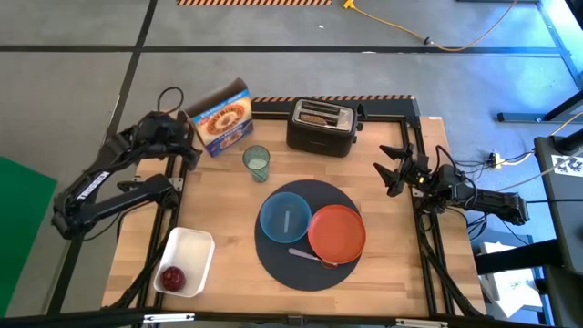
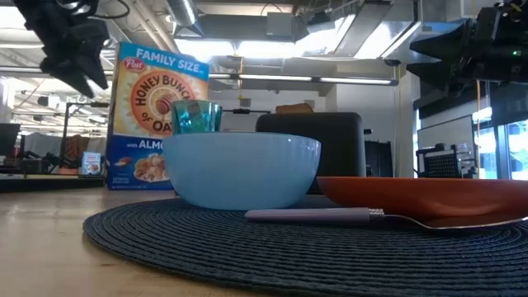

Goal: Arrange a breakfast setting
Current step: Pour the cereal from the cereal box into the blue bowl

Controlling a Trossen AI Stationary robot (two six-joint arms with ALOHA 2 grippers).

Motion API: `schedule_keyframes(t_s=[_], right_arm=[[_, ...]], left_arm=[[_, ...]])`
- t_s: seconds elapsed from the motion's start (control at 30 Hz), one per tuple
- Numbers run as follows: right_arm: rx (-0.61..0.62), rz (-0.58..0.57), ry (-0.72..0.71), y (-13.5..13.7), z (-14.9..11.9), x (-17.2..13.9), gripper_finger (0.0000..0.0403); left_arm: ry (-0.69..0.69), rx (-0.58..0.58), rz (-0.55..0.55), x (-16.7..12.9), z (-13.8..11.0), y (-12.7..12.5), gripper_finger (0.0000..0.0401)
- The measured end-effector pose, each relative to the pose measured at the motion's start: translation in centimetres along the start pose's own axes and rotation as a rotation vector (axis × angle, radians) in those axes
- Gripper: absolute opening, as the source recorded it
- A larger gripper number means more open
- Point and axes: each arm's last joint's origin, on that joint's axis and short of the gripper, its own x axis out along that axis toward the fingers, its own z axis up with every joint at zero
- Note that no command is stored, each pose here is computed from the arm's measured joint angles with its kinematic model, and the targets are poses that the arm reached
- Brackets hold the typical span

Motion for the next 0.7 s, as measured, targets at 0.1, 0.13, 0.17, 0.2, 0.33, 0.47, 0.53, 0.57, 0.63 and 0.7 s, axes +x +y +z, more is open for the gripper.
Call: schedule_keyframes(t_s=[0.1, 0.13, 0.17, 0.2, 0.33, 0.47, 0.53, 0.57, 0.63, 0.7], right_arm=[[-0.009, 0.004, 0.002, 0.0, 0.0, 0.0, 0.0324], [-0.011, 0.008, 0.004, 0.0, 0.0, 0.0, 0.0324], [-0.014, 0.013, 0.005, 0.0, 0.0, 0.0, 0.0324], [-0.017, 0.015, 0.008, 0.0, -0.1, 0.0, 0.0324], [-0.047, 0.015, 0.018, 0.0, -0.2, 0.0, 0.0324], [-0.053, 0.022, 0.02, 0.1, -0.2, 0.0, 0.0324], [-0.057, 0.034, 0.02, 0.1, -0.2, 0.0, 0.0324], [-0.06, 0.039, 0.02, 0.1, -0.2, 0.0, 0.0324], [-0.063, 0.041, 0.02, 0.1, -0.2, 0.0, 0.0324], [-0.065, 0.046, 0.02, 0.1, -0.2, 0.0, 0.0324]], left_arm=[[0.019, 0.017, 0.065, 0.5, 0.3, 0.1, 0.0326], [0.029, 0.01, 0.093, 0.6, 0.4, 0.2, 0.033], [0.038, 0.001, 0.122, 0.8, 0.4, 0.3, 0.0334], [0.046, -0.003, 0.148, 0.9, 0.4, 0.4, 0.0337], [0.061, 0.002, 0.177, 1.2, 0.6, 0.4, 0.0343], [0.074, 0.009, 0.185, 1.8, 1.0, 0.4, 0.0344], [0.066, 0.005, 0.187, 2.0, 1.3, 0.4, 0.0344], [0.066, 0.001, 0.191, 2.1, 1.4, 0.5, 0.0346], [0.088, -0.006, 0.205, 2.5, 1.5, 0.6, 0.0355], [0.108, -0.006, 0.215, 2.8, 1.6, 0.7, 0.0367]])
